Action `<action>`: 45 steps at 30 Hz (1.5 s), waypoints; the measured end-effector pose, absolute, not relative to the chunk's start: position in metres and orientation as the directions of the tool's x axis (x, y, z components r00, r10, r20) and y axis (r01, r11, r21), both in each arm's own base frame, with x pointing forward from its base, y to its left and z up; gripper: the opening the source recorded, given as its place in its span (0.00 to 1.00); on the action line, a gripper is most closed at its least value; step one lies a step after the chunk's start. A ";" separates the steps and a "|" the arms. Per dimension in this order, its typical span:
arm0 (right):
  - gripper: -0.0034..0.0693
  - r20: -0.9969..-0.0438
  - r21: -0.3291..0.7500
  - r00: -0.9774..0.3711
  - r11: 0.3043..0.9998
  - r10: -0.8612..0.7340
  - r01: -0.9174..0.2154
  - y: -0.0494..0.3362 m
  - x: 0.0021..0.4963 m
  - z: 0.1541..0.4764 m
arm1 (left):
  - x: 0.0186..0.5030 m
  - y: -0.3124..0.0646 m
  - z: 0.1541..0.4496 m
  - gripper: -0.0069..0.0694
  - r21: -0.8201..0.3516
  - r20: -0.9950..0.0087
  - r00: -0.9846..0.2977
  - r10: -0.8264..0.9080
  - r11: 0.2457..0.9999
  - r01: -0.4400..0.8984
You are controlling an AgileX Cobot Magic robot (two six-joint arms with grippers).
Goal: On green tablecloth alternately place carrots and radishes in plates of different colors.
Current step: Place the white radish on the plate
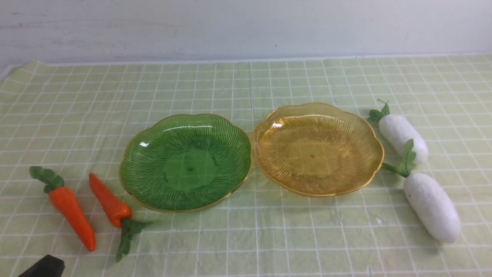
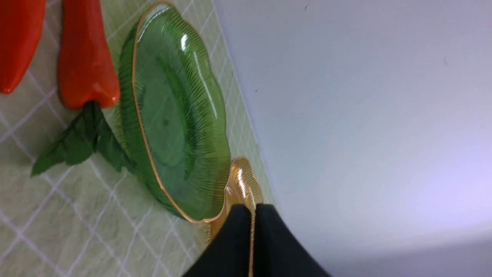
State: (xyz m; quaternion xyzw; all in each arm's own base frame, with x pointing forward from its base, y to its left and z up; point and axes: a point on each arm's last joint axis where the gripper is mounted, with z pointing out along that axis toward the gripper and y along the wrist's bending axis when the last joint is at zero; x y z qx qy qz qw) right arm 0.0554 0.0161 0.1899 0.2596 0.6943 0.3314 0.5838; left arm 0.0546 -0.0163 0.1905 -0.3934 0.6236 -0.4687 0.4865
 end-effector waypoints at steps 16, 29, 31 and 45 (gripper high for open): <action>0.03 -0.918 0.230 -0.362 0.960 0.160 -0.158 0.020 0.091 0.273 | 0.086 -0.031 0.266 0.08 -0.636 -0.658 -0.523 -0.542 0.772 -0.001; 0.04 -0.469 0.201 -0.882 0.978 0.042 -0.060 0.009 0.214 0.248 | 0.167 -0.044 0.257 0.08 -0.443 -0.410 -0.892 -0.188 0.896 0.015; 0.07 -0.451 0.194 -0.892 0.978 0.021 -0.075 0.008 0.233 0.246 | 0.172 -0.044 0.251 0.08 -0.441 -0.379 -0.906 -0.187 0.898 -0.001; 0.58 -0.403 0.118 -0.910 0.981 -0.095 -0.155 0.002 0.292 0.218 | 0.178 -0.044 0.244 0.10 -0.435 -0.348 -0.919 -0.186 0.900 -0.017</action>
